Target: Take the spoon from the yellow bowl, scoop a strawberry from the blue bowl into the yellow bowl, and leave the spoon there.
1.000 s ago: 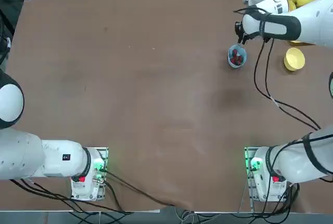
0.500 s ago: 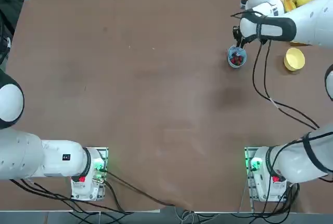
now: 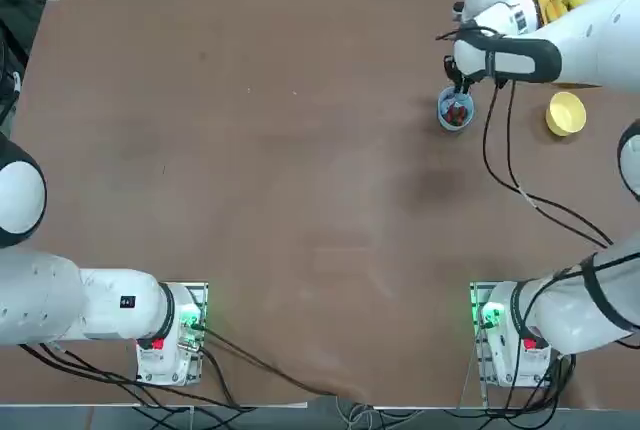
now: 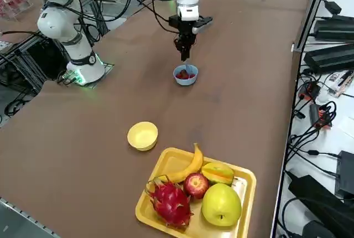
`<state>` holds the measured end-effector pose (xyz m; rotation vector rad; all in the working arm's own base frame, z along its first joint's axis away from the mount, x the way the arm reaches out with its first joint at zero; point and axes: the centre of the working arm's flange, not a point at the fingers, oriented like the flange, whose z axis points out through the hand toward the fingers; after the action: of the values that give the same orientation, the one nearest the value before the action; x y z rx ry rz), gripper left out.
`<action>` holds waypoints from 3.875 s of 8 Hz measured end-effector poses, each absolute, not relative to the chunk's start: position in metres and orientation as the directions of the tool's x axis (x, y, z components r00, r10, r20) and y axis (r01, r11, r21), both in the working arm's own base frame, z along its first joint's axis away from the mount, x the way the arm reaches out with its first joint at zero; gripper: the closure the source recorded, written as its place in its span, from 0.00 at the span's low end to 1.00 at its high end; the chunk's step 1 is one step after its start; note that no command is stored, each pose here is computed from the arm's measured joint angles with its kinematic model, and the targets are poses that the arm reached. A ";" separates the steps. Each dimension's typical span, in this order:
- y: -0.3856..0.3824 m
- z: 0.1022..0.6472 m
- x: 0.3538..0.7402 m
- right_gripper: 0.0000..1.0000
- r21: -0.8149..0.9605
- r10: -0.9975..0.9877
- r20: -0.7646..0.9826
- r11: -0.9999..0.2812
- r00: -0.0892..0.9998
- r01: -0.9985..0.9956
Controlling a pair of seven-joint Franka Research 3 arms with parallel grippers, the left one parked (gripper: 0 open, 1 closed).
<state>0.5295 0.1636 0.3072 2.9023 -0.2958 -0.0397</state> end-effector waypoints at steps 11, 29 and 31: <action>0.282 0.258 0.539 0.90 0.689 -0.067 -0.001 -0.723 0.998 -0.048; 0.374 0.164 0.470 0.90 0.948 0.231 0.012 -0.312 0.973 0.062; 0.377 0.157 0.464 0.90 0.961 0.240 0.010 -0.270 0.971 0.057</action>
<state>0.4636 0.3773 0.1573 1.8414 0.2173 0.1784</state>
